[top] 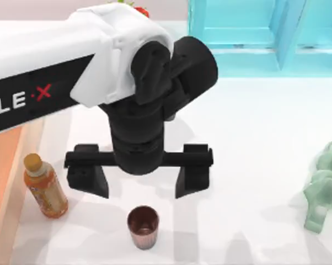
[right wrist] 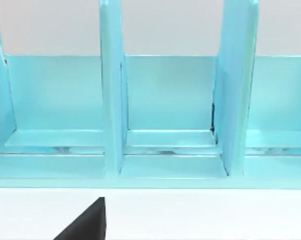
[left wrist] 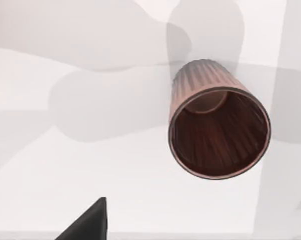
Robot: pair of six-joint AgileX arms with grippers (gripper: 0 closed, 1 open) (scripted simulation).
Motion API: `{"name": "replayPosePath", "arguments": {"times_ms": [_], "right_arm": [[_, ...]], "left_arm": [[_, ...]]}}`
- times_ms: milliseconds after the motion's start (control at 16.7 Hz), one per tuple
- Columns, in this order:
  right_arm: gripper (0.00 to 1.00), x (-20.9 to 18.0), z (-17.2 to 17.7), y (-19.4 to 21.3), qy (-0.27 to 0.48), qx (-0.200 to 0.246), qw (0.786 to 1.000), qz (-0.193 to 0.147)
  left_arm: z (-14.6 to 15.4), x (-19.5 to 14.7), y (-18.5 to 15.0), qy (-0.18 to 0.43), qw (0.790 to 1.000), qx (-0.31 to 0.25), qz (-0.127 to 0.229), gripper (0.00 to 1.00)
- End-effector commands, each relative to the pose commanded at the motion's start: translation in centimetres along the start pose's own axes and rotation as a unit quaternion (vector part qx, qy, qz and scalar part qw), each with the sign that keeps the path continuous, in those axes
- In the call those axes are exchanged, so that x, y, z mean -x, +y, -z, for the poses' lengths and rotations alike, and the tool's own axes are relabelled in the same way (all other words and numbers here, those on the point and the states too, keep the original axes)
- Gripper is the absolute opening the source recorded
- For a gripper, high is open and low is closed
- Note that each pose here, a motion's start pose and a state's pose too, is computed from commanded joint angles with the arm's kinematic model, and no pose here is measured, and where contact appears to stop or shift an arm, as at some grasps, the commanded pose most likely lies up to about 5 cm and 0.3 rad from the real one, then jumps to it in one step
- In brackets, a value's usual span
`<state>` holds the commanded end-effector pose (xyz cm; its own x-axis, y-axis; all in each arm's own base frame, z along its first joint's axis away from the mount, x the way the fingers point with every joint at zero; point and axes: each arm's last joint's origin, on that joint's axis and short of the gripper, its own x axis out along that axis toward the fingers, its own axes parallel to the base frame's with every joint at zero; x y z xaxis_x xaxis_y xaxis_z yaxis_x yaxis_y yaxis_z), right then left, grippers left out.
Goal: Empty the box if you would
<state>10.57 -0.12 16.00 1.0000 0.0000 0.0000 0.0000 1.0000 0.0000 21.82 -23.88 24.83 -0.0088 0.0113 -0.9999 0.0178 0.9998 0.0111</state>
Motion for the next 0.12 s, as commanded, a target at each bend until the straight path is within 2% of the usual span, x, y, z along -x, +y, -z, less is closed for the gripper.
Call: {"name": "replayPosePath", "arguments": {"times_ms": [120], "right_arm": [[1.00,0.00,0.00,0.00,0.000,0.000,1.000,0.000]], "left_arm": [[0.09,0.55,0.11,-0.003,1.000,-0.001,0.003,1.00]]}}
